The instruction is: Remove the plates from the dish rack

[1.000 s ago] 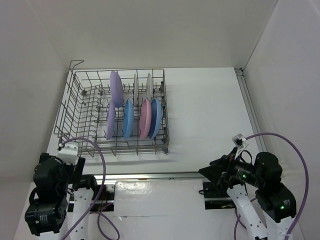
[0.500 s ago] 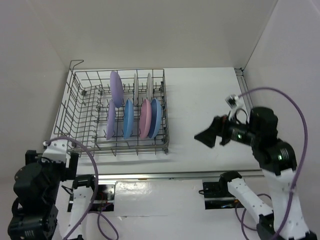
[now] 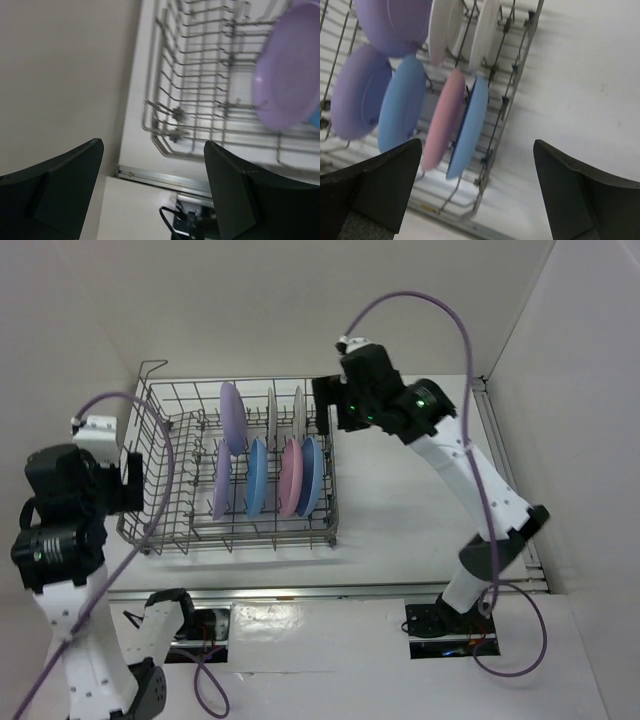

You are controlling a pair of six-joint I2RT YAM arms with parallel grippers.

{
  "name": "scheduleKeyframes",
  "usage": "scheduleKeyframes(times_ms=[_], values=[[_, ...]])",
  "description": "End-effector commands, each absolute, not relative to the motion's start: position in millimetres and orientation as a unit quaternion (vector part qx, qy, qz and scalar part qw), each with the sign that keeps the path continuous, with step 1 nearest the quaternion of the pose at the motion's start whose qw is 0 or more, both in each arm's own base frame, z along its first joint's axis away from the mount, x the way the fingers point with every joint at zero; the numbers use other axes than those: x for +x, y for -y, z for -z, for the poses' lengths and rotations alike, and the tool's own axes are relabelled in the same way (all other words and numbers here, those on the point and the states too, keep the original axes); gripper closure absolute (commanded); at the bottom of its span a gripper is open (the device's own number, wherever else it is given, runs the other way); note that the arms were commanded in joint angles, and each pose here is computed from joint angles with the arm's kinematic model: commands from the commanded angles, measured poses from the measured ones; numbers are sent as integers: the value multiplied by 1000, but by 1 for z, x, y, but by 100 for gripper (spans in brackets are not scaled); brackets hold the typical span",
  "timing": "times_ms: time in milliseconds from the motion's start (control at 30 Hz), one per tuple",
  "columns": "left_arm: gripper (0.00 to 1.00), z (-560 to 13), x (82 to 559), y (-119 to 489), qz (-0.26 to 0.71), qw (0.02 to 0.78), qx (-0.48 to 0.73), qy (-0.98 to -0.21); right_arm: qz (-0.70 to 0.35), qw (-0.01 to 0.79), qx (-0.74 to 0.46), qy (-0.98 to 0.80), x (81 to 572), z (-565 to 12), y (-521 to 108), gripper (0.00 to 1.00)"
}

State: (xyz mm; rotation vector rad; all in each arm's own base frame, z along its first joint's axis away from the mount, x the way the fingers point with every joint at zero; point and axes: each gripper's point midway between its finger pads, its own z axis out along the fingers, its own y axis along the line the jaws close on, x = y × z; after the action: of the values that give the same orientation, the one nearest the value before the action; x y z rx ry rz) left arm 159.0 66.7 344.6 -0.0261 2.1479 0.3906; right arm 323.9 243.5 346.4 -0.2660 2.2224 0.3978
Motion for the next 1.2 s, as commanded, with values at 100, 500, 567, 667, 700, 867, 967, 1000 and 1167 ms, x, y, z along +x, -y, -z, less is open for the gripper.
scheduleKeyframes(times_ms=[100, 500, 567, 667, 700, 867, 967, 1000, 1167], values=[[4, -371, 238, -147, -305, 451, -99, -833, -22, 465, -51, -883, 356, -361, -230, 0], [15, -253, 305, -153, -232, 367, -61, -899, -81, 333, -98, -934, 308, -269, -271, 31], [17, -245, 307, -154, -231, 363, -61, -901, -96, 332, -90, -934, 307, -268, -276, 35], [18, -240, 310, -153, -227, 366, -59, -901, -107, 334, -101, -931, 301, -267, -292, 35], [18, -242, 311, -156, -234, 367, -57, -899, -97, 335, -104, -931, 302, -262, -294, 35], [19, -226, 310, -156, -236, 357, -47, -903, -65, 328, -99, -937, 300, -258, -299, 35], [19, -218, 312, -157, -235, 353, -46, -904, -49, 326, -83, -940, 301, -255, -294, 35], [19, -218, 311, -160, -236, 352, -50, -904, -36, 321, -70, -944, 302, -249, -291, 37], [19, -217, 314, -160, -236, 357, -44, -903, 0, 316, -59, -947, 302, -237, -284, 43]])
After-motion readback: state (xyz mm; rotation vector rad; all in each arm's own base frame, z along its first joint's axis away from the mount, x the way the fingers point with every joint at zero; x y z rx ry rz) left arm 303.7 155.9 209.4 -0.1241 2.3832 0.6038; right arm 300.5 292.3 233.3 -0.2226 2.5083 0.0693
